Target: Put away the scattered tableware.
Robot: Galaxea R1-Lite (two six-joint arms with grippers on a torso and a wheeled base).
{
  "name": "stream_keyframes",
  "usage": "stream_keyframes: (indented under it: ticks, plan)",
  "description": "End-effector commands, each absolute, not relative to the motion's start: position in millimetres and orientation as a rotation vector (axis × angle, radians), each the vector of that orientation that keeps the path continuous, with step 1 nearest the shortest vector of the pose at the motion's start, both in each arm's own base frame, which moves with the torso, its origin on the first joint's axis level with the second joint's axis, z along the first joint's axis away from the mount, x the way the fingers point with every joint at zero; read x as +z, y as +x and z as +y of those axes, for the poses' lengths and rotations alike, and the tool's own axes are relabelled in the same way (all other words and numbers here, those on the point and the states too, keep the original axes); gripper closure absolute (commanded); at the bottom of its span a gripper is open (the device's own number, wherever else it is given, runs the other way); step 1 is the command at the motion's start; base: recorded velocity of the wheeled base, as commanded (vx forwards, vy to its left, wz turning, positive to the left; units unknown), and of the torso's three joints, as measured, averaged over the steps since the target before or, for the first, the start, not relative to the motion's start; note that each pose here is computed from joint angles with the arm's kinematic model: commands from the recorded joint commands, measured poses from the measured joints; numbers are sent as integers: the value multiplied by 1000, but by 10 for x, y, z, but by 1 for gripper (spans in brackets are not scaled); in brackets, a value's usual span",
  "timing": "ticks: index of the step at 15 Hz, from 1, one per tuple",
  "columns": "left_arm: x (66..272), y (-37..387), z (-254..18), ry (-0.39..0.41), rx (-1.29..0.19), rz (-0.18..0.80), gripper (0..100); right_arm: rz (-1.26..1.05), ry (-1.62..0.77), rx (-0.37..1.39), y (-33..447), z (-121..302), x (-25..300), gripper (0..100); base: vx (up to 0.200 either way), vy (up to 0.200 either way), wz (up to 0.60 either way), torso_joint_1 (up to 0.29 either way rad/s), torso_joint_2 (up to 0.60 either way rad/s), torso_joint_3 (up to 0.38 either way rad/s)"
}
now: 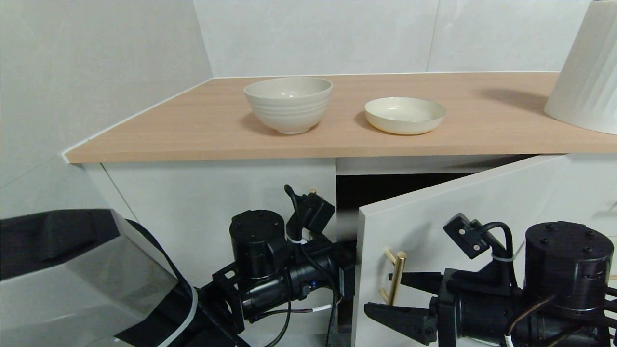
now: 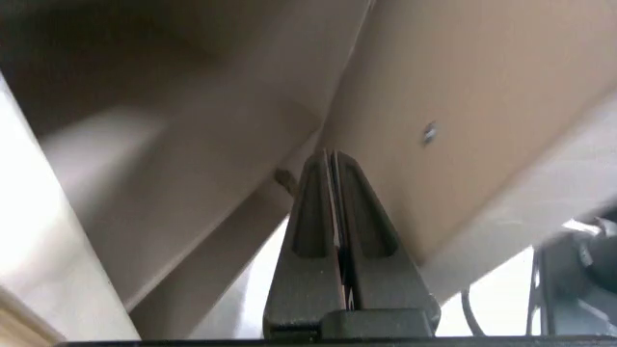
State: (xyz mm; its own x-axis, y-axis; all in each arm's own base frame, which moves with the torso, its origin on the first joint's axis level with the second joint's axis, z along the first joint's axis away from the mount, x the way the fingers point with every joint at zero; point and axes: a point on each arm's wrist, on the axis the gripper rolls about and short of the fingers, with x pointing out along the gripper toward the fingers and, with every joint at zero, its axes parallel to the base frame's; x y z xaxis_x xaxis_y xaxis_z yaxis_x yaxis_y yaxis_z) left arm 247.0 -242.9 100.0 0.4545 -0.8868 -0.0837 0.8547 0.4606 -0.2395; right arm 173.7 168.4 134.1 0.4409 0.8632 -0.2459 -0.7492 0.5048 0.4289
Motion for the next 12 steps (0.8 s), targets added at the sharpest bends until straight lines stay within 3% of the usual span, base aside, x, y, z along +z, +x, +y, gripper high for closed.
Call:
stream_keyframes:
  ticks: [1,12]
  plan:
    - [984,2470,-2456,-171,-1089,210,100,435,285,970,1737,1533,1389,0,0,0,0,0,0,0]
    - [1067,2402,-2447,-184,-1093,203,100,369,302,958,1354,1159,1478,0,0,0,0,0,0,0]
